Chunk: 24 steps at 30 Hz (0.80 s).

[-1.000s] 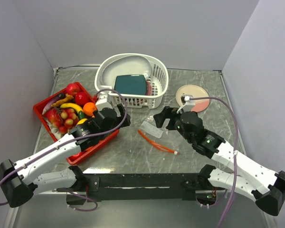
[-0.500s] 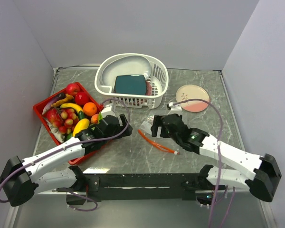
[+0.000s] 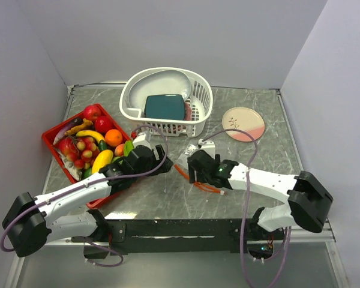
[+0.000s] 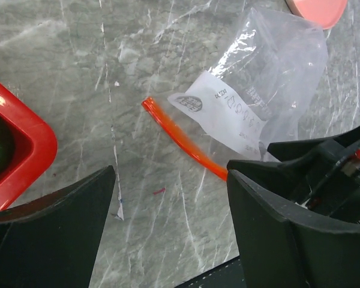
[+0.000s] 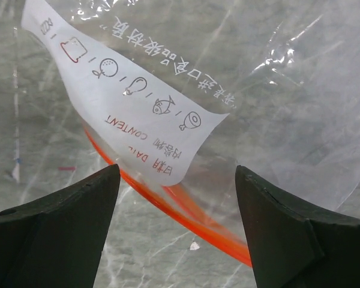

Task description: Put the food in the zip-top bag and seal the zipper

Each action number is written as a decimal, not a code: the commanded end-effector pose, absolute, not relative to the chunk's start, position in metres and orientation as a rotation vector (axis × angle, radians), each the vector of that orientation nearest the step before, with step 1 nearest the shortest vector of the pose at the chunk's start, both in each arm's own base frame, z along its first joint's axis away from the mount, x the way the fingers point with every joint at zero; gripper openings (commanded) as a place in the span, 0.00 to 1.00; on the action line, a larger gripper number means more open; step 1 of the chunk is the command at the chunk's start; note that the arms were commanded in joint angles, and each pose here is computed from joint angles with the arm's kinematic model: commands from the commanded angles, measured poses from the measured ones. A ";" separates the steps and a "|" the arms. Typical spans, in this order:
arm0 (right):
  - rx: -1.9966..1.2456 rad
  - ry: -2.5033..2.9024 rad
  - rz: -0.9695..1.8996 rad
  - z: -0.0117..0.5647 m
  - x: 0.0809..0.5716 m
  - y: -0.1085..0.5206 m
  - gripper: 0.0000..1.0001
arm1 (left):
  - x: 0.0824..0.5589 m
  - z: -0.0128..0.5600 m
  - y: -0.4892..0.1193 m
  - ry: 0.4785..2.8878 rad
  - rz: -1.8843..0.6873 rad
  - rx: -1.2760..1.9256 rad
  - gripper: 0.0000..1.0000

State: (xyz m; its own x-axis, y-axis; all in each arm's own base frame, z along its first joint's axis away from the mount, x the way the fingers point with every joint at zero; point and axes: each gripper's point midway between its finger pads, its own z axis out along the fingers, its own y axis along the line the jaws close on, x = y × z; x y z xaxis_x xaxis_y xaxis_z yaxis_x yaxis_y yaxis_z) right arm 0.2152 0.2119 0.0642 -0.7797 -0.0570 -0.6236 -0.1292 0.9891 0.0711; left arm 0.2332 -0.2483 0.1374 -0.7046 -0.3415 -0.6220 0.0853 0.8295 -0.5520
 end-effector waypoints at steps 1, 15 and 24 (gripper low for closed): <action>-0.123 2.410 0.127 0.083 0.233 0.224 0.70 | 0.233 0.144 -0.252 2.216 -0.769 -0.163 0.81; -0.060 2.329 0.368 0.140 0.253 0.247 0.00 | 0.225 0.139 -0.264 2.186 -0.900 -0.144 0.62; 0.061 2.248 0.639 0.175 0.244 0.261 0.00 | 0.236 0.147 -0.284 2.149 -0.975 -0.168 0.57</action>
